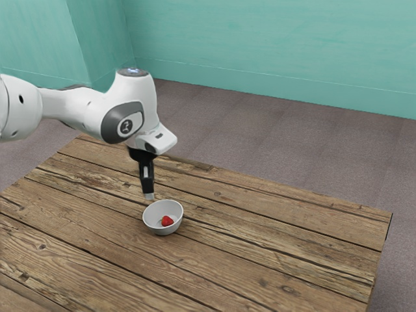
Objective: Take strawberry from the bowl
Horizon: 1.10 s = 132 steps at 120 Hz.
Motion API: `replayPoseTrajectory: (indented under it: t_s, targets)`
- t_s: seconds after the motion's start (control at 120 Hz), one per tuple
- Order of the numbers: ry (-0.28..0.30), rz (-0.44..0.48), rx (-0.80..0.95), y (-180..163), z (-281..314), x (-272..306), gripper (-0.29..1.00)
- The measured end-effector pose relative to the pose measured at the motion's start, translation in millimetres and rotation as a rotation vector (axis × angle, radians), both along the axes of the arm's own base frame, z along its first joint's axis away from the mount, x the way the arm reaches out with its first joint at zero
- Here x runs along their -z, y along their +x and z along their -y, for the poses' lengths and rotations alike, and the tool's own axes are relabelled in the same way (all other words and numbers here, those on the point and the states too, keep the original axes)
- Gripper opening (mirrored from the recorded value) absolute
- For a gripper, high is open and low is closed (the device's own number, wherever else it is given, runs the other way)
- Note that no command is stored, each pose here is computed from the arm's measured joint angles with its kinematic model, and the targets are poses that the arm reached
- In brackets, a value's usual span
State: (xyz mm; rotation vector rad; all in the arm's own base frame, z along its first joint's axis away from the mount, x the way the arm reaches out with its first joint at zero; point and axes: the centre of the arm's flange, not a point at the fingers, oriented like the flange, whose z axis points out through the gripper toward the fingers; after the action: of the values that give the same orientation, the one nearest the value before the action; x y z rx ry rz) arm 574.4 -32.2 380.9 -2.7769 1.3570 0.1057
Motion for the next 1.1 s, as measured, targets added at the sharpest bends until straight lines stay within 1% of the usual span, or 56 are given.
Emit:
replayPoseTrajectory:
  t_s: [0.1,0.2,0.717,1.1]
  targets:
    - [0.001,0.002,0.036,3,1,16,0.36]
    - [0.001,0.001,0.062,7,-1,31,0.32]
    - [-0.016,-0.040,0.145,16,5,97,0.32]
    - [-0.019,-0.031,0.236,20,14,119,0.32]
